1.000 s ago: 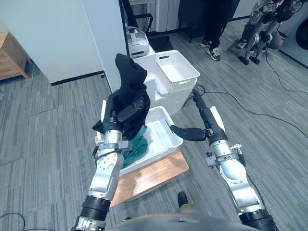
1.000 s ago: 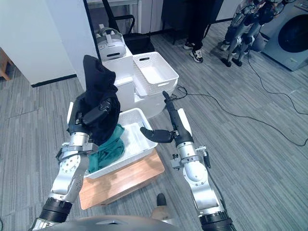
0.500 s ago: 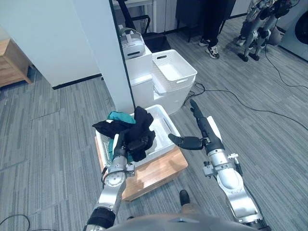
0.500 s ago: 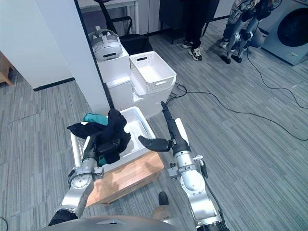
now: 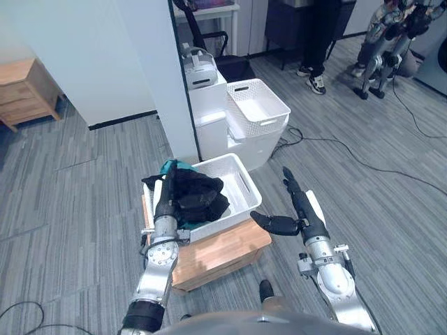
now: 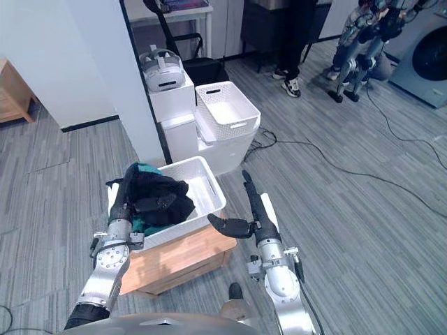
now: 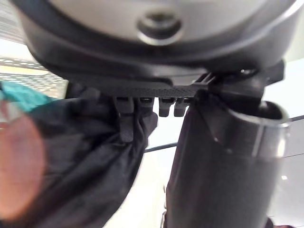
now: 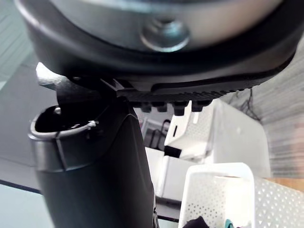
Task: Tidy up the quilt and then pick up the clothes from the bed and put them into the laundry hamper
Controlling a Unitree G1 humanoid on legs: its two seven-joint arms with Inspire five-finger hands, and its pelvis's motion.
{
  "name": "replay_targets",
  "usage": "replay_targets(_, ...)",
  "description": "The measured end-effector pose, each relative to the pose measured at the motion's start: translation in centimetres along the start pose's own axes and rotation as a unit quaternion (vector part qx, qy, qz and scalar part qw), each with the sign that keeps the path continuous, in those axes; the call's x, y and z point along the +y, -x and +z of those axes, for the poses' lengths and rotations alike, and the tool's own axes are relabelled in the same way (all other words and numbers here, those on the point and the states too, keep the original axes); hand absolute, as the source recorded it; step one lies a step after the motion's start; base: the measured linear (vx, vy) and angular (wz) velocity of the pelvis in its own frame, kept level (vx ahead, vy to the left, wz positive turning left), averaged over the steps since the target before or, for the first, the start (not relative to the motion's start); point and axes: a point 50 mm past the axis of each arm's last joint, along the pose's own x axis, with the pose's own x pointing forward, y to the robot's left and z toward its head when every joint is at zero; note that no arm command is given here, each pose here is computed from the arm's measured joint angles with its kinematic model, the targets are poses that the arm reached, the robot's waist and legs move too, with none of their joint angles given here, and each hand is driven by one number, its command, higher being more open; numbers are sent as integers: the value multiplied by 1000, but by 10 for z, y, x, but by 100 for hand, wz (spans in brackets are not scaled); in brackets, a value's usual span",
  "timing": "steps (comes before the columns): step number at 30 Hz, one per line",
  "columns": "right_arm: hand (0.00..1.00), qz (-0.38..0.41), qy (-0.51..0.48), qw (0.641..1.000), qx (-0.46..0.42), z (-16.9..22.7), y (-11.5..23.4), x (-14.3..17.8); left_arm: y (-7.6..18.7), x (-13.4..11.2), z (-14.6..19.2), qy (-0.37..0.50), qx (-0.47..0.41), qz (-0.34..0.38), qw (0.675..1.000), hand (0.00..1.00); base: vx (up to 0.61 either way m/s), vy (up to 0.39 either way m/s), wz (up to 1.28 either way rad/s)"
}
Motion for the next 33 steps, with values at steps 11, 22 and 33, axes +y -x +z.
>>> replay_targets(11,100,-43,-25,999,22,-8,1,-5,11,10,21,87,-44,21,995,100,-4,-15,12)
replay_targets(22,100,-76,-5,978,192,-80,26,-15,32,49,-14,187,23,111,976,100,-1,-4,12)
replay_targets(33,100,-164,-111,902,383,-139,76,11,144,42,-140,234,358,138,893,100,0,0,3)
